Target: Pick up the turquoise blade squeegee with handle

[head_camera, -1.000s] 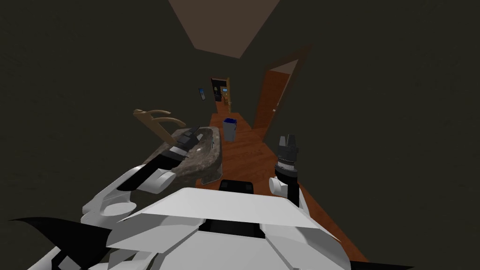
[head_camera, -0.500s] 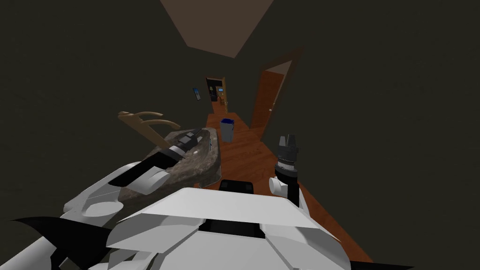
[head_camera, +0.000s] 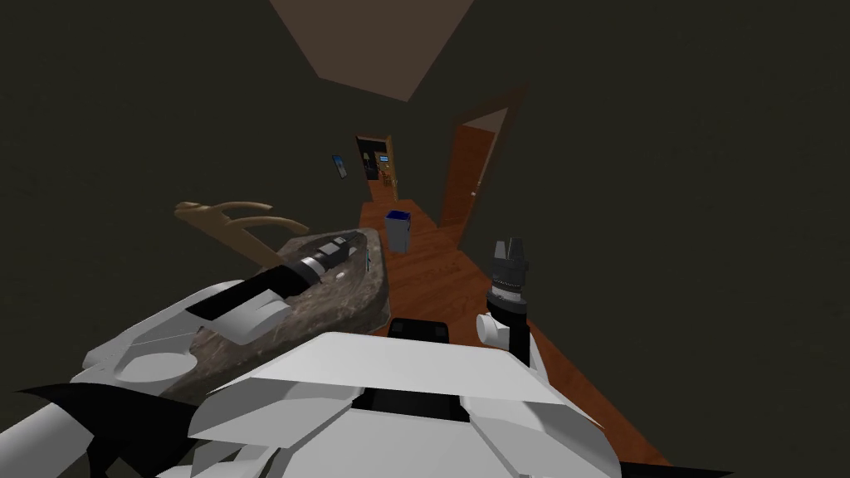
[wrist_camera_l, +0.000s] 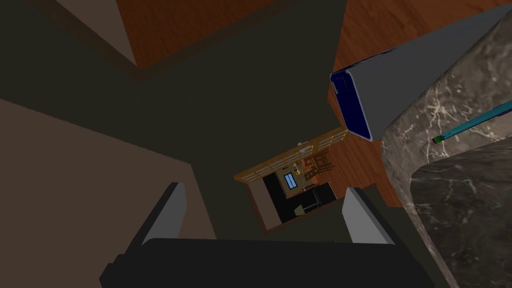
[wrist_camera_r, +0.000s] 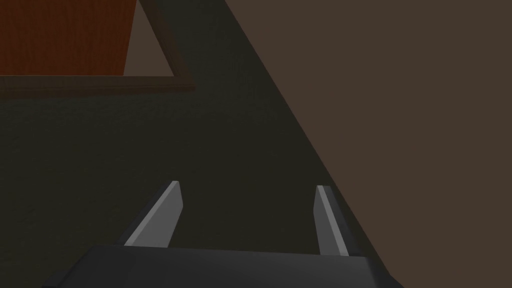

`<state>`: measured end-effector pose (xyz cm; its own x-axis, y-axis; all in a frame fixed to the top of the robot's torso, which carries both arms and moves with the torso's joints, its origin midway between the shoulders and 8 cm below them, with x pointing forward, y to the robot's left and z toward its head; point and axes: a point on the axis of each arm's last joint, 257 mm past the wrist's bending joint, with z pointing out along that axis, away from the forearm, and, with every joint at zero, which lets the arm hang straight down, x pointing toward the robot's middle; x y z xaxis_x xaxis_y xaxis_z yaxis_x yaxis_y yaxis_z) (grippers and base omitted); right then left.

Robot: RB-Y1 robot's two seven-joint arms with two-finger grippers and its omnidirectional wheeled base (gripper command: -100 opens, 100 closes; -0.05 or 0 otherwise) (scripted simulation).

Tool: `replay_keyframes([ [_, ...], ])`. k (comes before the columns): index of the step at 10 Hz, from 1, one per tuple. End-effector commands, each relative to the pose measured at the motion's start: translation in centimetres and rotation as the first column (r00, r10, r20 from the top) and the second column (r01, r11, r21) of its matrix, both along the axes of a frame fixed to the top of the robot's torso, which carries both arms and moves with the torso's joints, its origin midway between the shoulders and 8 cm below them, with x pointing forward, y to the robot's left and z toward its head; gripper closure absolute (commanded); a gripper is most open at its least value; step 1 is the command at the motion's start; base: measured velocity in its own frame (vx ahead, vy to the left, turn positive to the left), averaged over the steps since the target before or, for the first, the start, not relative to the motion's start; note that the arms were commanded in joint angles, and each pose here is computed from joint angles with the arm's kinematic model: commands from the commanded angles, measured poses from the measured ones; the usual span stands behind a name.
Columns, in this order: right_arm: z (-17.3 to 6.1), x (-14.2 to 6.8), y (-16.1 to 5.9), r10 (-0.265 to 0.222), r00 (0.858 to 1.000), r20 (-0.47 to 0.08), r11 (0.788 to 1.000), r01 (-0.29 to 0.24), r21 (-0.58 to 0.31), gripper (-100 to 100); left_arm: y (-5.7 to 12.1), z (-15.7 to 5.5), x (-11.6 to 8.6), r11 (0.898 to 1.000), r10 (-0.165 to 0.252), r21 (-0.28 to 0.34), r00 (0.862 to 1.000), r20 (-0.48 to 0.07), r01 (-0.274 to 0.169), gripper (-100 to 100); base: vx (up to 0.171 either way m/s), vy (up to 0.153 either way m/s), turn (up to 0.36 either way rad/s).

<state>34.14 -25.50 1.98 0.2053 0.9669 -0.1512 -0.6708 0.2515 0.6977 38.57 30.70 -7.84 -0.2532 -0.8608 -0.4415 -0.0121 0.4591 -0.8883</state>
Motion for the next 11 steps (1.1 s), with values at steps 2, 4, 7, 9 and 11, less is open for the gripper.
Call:
replay_keyframes([
  [2,0.0,0.0,0.0,0.0,1.0,0.0,1.0,0.0,0.0,0,0.6,-1.9,-0.3,0.999,0.011,0.034,0.996,-0.091,-0.008,-100,0.032,0.026,-0.109],
  [4,0.0,0.0,0.0,0.0,1.0,0.0,1.0,0.0,0.0,0,1.1,-3.2,-0.7,0.998,0.018,0.058,0.987,-0.16,-0.008,-100,0.044,0.019,-0.095],
  [7,0.0,0.0,0.0,0.0,1.0,0.0,1.0,0.0,0.0,0,1.9,-5.3,-1.6,0.996,0.026,0.094,0.96,-0.279,0.0,-100,0.045,0.015,-0.097],
  [9,0.0,0.0,0.0,0.0,1.0,0.0,1.0,0.0,0.0,0,2.5,-6.8,-2.4,0.993,0.042,0.117,0.936,-0.35,-0.001,-100,0.044,0.018,-0.096],
  [11,0.0,0.0,0.0,0.0,1.0,0.0,1.0,0.0,0.0,0,2.9,-7.5,-2.7,0.992,0.059,0.127,0.923,-0.38,-0.012,-100,0.026,0.015,-0.018],
])
